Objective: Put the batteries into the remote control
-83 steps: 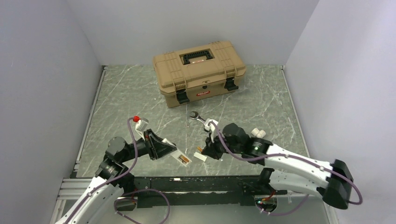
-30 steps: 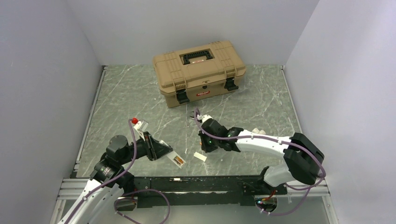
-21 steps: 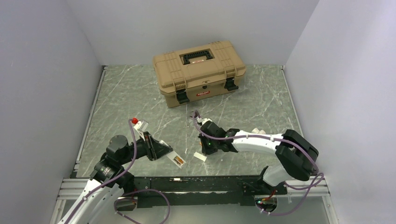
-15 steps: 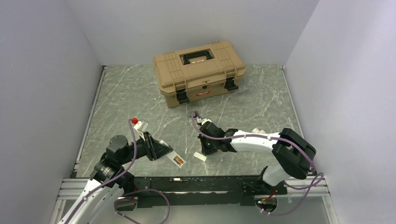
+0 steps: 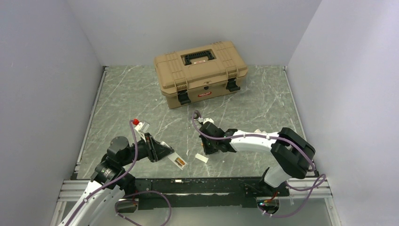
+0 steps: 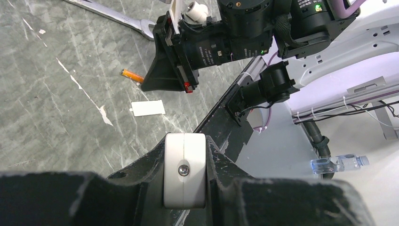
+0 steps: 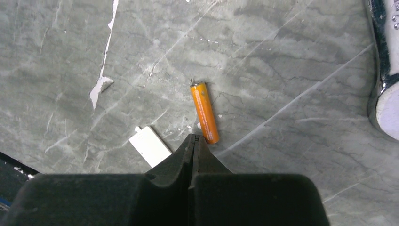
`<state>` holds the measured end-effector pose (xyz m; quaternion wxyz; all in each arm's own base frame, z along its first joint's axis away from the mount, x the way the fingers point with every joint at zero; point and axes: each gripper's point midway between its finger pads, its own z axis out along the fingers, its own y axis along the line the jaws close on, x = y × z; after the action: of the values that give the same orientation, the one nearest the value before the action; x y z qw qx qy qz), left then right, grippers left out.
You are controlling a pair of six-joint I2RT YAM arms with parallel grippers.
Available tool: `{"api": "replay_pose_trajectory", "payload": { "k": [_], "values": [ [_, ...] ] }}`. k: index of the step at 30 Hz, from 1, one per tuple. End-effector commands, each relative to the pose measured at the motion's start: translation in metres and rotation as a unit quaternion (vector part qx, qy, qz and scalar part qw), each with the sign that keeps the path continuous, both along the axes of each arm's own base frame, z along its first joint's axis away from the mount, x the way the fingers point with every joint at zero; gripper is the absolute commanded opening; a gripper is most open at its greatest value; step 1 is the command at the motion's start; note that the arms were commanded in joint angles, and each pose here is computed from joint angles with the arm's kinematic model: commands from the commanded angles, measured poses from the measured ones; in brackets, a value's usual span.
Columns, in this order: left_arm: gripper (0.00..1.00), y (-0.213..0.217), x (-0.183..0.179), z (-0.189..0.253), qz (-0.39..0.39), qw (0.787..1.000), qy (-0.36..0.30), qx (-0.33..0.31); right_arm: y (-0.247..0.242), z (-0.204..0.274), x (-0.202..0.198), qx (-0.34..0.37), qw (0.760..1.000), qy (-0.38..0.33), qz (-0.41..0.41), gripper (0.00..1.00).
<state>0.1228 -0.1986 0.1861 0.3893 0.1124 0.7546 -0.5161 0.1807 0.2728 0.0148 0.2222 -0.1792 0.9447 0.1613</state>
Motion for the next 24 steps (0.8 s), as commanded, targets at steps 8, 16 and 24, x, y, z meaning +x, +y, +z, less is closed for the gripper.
{"api": "replay_pose_trajectory", "payload": {
  "k": [8,16,24],
  "values": [
    [0.0,0.001,0.002,0.022,0.004,0.999,-0.037,-0.011,-0.022,-0.005,0.009,-0.059,0.998,-0.004,-0.027,0.0],
    [0.0,0.0,0.003,0.021,0.002,0.999,-0.035,-0.011,-0.034,-0.005,0.008,-0.071,0.997,-0.007,-0.033,0.0],
    [0.0,0.001,0.004,0.022,0.005,0.999,-0.037,-0.007,-0.039,-0.009,0.016,-0.076,0.996,-0.008,-0.039,0.0]
  ]
}}
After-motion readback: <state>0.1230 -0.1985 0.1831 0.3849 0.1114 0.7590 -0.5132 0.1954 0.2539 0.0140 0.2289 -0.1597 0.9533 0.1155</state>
